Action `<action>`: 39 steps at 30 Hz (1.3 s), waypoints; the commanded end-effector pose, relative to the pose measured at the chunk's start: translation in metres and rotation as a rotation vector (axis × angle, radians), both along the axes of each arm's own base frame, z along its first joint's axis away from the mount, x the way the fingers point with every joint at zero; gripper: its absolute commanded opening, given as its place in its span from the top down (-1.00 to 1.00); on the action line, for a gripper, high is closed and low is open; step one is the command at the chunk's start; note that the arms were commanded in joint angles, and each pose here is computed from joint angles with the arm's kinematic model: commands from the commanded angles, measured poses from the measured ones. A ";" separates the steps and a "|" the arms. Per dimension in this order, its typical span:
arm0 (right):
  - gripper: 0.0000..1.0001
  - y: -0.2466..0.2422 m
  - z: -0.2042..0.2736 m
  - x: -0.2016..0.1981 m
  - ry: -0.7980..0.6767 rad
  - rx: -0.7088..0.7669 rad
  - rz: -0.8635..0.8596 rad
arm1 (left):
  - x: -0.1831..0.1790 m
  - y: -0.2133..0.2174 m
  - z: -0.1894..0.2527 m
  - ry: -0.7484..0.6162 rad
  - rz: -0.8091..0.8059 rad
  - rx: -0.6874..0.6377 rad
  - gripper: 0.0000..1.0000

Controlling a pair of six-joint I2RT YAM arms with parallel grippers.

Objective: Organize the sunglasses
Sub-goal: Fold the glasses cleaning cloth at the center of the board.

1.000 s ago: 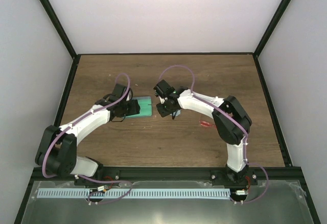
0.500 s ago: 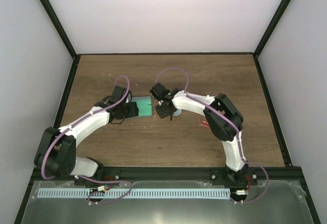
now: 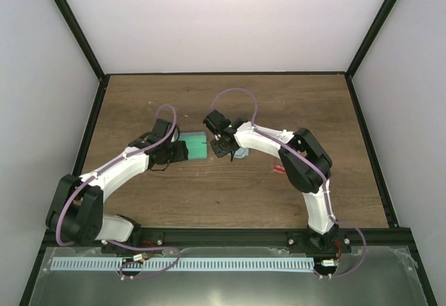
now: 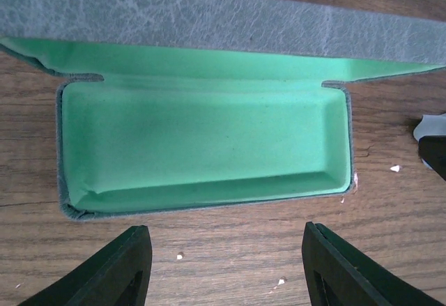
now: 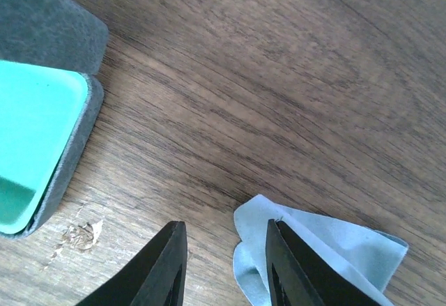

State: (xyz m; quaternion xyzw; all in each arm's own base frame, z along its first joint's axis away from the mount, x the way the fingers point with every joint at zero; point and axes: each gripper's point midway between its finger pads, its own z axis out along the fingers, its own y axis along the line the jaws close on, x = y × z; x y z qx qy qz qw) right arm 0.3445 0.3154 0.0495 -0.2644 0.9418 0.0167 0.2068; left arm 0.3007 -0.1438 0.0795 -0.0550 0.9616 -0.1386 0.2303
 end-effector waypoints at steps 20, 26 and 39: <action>0.99 -0.013 -0.035 -0.009 0.146 0.101 -0.094 | -0.016 0.009 -0.008 0.002 0.030 -0.001 -0.23; 0.99 0.001 0.017 -0.002 0.098 0.194 -0.076 | -0.015 0.006 -0.006 -0.003 0.023 -0.015 -0.23; 0.88 0.009 0.067 -0.009 0.088 0.291 -0.050 | -0.013 0.001 -0.007 -0.005 0.025 -0.046 -0.23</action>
